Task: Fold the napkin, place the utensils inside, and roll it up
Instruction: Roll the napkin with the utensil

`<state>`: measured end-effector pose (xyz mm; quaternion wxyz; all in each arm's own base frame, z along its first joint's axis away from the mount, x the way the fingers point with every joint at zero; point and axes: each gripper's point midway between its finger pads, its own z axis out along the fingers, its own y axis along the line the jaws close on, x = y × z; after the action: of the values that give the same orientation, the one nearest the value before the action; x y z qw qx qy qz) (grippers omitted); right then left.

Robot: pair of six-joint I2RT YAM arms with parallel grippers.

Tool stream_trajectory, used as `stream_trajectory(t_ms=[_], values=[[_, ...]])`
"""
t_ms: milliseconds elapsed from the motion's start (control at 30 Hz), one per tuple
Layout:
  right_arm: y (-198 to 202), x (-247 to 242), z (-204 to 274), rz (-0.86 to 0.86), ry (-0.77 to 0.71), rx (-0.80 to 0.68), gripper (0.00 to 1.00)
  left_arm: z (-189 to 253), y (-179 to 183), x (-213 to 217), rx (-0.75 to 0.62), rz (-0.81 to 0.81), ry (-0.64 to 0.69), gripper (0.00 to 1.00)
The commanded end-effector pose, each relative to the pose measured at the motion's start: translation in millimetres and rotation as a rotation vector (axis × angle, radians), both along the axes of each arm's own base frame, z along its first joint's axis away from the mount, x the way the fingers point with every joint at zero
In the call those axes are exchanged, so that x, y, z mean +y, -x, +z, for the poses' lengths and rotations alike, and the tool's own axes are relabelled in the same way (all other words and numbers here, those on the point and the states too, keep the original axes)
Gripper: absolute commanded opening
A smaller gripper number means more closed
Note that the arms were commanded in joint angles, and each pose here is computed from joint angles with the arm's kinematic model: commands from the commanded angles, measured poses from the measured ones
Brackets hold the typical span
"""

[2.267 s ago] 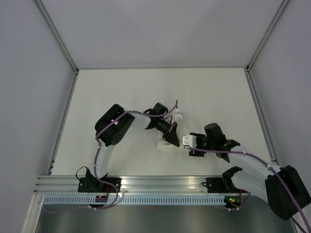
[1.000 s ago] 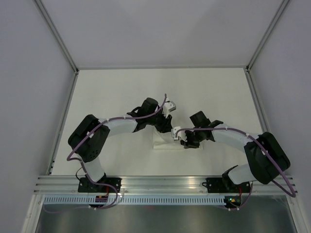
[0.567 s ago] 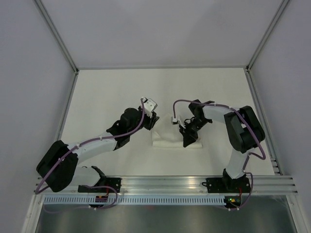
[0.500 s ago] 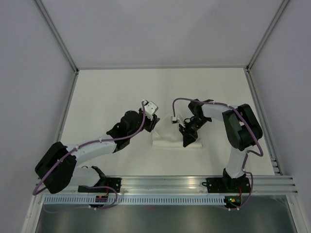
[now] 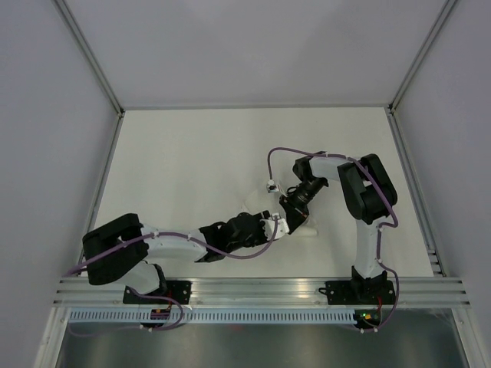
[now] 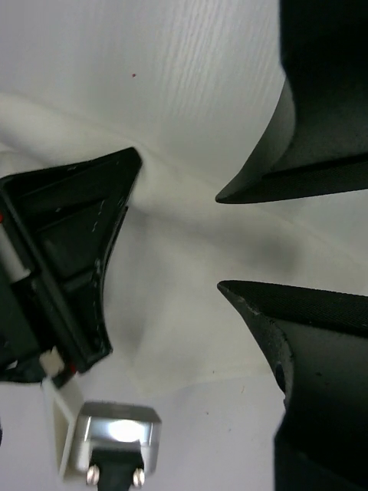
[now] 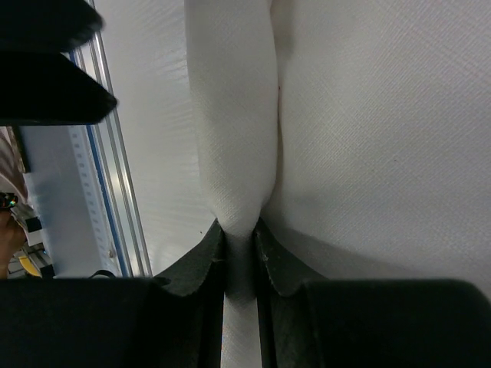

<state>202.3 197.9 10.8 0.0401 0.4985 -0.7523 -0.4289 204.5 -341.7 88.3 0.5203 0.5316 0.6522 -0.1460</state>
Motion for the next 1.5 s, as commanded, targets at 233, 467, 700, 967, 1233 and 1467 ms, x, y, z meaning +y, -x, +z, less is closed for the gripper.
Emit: stream_trajectory(t_ms=[233,467,700,967,1233,1467], values=[[-18,-23,-56,0.082,0.14,-0.116,0.09,-30,3,-29,-0.184,-0.112,-0.145,0.63],[-18,-24,-59,0.076,0.143,-0.103,0.09,-41,-8,-36,-0.228,-0.089,-0.16,0.66],[-18,-25,-58,0.072,0.143,-0.1,0.08,-72,3,-37,-0.122,-0.166,-0.233,0.48],[-20,-23,-55,0.06,0.137,-0.115,0.21,-95,19,-32,0.017,-0.204,-0.26,0.02],[-37,-14,-9,0.003,0.058,-0.216,0.62,-110,32,-25,0.229,-0.239,-0.25,0.02],[-85,-18,37,-0.219,0.035,-0.357,0.7,-117,37,-18,0.418,-0.232,-0.225,0.02]])
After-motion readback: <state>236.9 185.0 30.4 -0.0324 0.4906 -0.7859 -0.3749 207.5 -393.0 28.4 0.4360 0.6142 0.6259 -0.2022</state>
